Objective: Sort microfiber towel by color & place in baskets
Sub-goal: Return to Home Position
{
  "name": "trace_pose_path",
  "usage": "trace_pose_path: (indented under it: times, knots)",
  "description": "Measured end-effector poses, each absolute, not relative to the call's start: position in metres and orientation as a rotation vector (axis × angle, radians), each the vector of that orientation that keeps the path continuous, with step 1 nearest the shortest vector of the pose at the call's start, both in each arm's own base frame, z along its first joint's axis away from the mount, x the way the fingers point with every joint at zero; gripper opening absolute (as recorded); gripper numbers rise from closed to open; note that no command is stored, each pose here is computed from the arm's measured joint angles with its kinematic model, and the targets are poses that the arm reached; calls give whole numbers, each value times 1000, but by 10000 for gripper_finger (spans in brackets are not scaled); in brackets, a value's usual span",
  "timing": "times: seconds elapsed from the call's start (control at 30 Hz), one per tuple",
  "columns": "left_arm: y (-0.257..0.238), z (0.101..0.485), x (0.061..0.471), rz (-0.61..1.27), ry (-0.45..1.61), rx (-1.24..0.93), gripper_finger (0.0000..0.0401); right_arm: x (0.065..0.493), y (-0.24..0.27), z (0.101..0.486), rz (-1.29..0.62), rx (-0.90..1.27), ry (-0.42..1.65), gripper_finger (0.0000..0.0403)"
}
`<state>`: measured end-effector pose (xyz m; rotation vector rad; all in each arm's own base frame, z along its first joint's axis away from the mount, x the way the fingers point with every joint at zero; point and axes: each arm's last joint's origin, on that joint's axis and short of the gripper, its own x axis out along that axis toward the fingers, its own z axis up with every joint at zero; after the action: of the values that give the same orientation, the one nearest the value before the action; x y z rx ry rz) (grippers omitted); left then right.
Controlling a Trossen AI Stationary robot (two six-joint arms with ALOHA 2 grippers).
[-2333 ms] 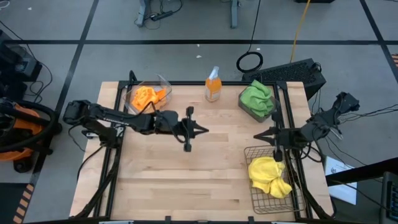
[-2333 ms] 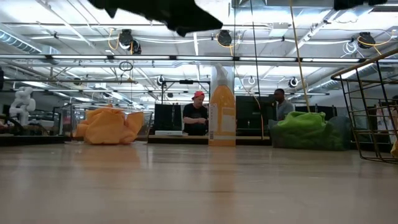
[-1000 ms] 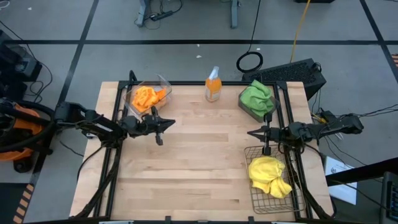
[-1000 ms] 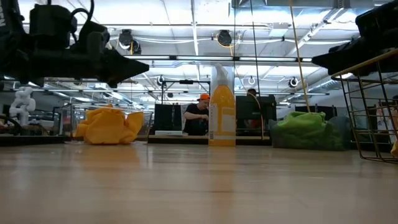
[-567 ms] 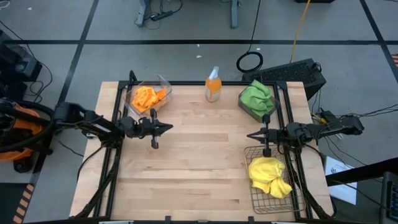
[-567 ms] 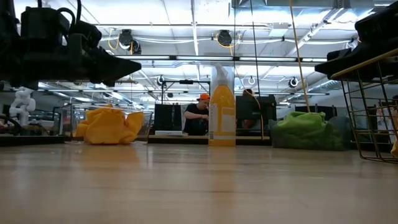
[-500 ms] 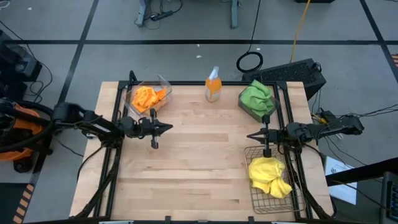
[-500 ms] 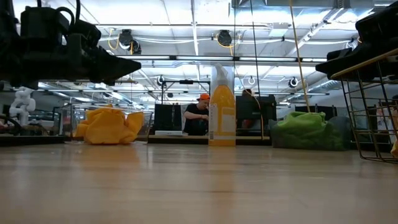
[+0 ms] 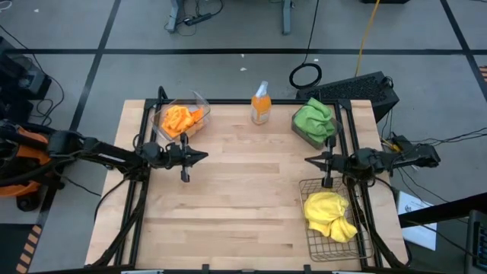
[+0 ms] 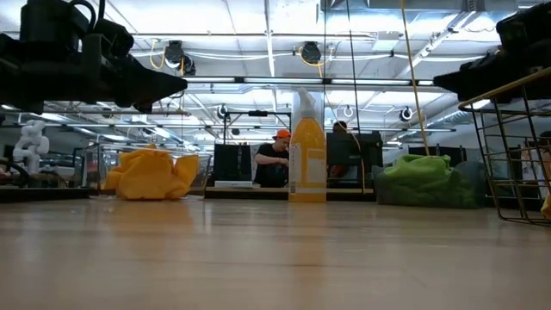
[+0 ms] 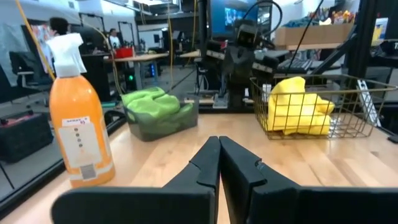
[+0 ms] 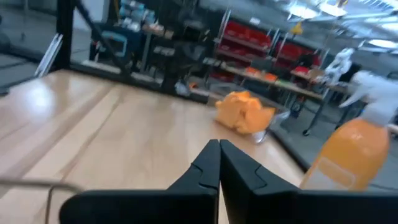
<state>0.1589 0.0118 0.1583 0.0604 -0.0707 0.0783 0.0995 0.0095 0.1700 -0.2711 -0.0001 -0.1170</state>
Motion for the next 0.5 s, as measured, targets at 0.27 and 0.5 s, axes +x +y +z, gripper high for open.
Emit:
trace_pose_path:
  times: [0.27,0.5]
  knots:
    - [9,160,151,91,-24,57,15,95,10,174,-85,-300,-57,0]
    - [7,163,145,89,-20,64,15,96,15,171,156,-338,-70,0]
